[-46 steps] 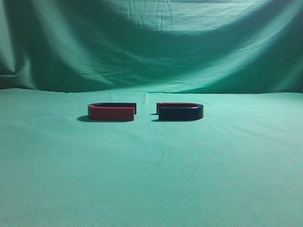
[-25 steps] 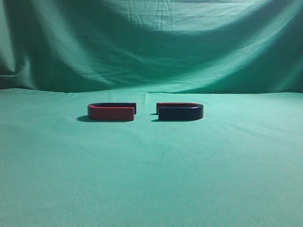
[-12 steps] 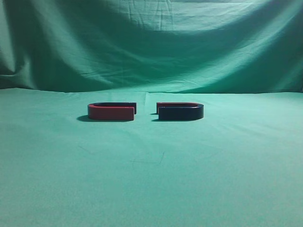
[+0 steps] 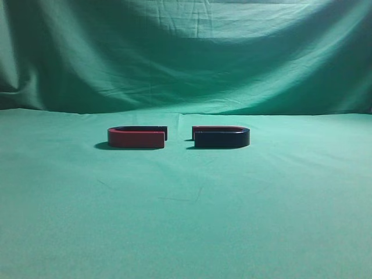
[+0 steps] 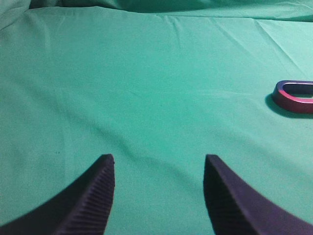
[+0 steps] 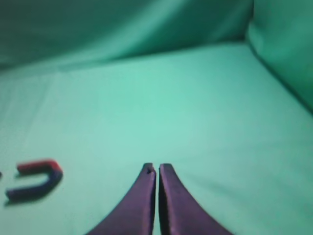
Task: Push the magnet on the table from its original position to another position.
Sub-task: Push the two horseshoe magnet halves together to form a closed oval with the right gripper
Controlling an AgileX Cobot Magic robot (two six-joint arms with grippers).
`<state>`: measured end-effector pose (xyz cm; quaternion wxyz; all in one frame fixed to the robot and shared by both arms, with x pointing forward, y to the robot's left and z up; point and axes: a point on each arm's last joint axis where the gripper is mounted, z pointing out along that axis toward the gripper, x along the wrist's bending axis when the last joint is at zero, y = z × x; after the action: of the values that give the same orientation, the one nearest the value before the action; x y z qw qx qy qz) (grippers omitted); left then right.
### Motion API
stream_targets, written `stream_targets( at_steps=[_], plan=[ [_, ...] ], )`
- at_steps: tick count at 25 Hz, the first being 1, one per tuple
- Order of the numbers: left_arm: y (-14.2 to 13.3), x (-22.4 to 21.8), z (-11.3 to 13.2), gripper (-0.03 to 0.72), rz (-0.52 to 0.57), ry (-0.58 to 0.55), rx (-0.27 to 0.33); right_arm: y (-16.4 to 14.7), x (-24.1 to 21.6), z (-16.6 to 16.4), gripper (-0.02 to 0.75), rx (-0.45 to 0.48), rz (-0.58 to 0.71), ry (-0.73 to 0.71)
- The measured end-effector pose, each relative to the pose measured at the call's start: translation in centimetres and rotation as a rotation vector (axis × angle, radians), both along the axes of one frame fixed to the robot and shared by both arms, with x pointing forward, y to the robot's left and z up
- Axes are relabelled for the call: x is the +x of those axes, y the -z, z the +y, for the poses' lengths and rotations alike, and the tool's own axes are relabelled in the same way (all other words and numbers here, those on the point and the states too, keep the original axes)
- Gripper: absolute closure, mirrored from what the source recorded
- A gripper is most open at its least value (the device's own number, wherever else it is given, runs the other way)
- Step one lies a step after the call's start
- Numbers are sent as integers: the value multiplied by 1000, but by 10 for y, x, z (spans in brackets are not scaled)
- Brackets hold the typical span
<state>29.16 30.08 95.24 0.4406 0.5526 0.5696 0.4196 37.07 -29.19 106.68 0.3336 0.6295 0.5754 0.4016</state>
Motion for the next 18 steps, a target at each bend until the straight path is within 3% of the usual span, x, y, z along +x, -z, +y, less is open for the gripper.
stream_targets(
  at_steps=[6,12,18],
  plan=[
    [0,0,0,316,0,0,0,-4,55,7,738,35,288,-15],
    [0,0,0,316,0,0,0,0,88,20,738,8,496,-157],
    [0,0,0,316,0,0,0,16,122,70,738,-39,608,-348]
  ],
)
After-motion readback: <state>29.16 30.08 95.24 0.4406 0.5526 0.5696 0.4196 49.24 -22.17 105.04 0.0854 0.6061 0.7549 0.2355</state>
